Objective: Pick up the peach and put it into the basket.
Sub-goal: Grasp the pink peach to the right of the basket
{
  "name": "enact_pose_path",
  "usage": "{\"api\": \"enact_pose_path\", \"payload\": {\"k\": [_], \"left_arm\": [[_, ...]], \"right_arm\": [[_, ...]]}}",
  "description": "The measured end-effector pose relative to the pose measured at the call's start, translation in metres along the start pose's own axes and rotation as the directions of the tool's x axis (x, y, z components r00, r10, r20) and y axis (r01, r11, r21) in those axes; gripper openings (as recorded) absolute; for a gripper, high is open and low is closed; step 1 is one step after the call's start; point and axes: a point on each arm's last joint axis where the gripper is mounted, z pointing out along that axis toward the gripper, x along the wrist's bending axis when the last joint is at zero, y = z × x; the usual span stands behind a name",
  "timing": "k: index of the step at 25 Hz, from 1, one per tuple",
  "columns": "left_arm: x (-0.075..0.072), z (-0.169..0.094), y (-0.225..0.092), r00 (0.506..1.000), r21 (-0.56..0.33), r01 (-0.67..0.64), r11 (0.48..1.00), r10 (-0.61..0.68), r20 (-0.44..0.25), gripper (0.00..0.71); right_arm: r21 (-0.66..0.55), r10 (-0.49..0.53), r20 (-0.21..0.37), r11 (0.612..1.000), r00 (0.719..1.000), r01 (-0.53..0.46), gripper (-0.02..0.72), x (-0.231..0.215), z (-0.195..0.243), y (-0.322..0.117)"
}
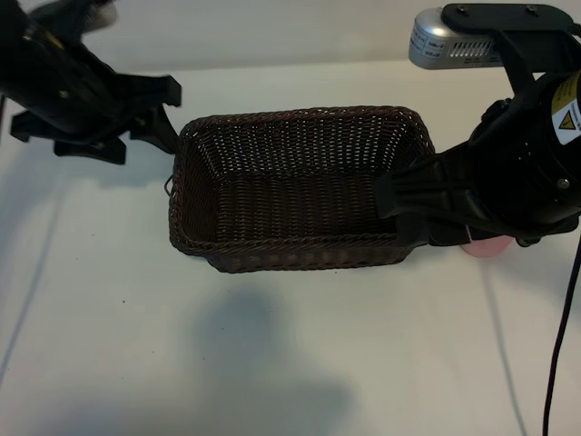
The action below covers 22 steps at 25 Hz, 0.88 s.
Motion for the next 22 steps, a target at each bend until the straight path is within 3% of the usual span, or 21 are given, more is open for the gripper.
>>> {"api": "enact_pose_path", "payload": {"k": [9,13,18,22], "left_arm": [[-0.011,-0.058,-0.025,0.998,-0.089,-0.043,0.995,0.047,0.047,0.551],[-0.021,-0.06,-0.039,0.99,-0.054,-0.085,0.995,0.09,0.108,0.551],[-0.044,-0.062,-0.06,0.975,-0.044,-0.164,0.985,0.169,0.142,0.538],[-0.057,-0.067,-0.072,0.97,-0.046,-0.203,0.978,0.208,0.129,0.535]], "right_arm": [[0.0,0.0,-0.001,1.0,1.0,0.0,0.545,0.0,0.0,0.0],[0.0,0.0,-0.001,1.0,1.0,0.0,0.545,0.0,0.0,0.0],[0.0,0.0,-0.001,1.0,1.0,0.0,0.545,0.0,0.0,0.0],[0.0,0.0,-0.001,1.0,1.0,0.0,0.545,0.0,0.0,0.0]]}}
